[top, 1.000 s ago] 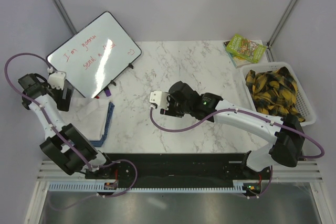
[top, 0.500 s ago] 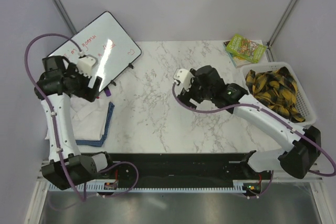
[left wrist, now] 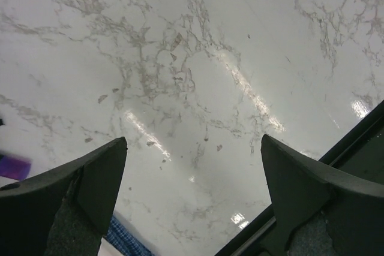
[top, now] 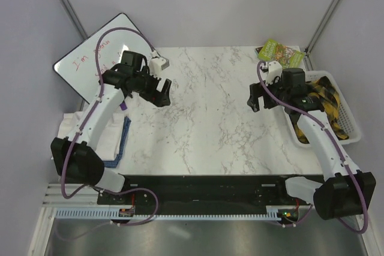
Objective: Fold and stack the long sleeve shirts
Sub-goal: Neatly place the folded shirt to the corner
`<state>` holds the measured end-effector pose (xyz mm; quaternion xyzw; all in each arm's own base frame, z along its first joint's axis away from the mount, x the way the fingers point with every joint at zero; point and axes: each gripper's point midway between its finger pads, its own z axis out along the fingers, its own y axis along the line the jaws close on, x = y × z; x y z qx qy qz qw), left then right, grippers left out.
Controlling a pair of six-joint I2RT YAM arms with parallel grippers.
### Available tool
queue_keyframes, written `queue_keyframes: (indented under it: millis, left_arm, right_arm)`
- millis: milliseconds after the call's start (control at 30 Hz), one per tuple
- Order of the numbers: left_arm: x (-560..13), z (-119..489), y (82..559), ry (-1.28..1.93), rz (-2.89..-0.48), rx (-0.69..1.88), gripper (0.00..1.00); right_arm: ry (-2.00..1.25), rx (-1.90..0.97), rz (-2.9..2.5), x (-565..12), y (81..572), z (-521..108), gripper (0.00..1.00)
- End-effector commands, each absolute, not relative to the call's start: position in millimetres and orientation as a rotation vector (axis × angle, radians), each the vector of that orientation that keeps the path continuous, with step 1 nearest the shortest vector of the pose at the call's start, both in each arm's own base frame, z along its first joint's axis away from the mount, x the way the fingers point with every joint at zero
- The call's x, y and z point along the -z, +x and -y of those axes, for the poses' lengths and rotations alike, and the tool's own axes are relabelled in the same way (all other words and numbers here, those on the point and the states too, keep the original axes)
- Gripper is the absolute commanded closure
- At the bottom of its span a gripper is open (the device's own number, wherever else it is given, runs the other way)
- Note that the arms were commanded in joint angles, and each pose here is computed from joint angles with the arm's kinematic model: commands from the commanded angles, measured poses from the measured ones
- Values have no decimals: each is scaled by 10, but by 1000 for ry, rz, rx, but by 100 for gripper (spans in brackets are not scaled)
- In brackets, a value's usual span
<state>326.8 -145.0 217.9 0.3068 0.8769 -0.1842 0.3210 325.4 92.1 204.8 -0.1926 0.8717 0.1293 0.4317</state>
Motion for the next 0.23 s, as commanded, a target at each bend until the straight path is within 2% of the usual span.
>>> queue_keyframes:
  millis: [0, 200]
  left_arm:
    - [-1946, 1597, 3409, 651, -2339, 563, 1]
    - [-1777, 1523, 3385, 623, -2362, 520, 1]
  right_arm:
    - [-380, -491, -2259, -1805, 3144, -1042, 2]
    - [-400, -495, -2296, -1649, 3181, -1050, 2]
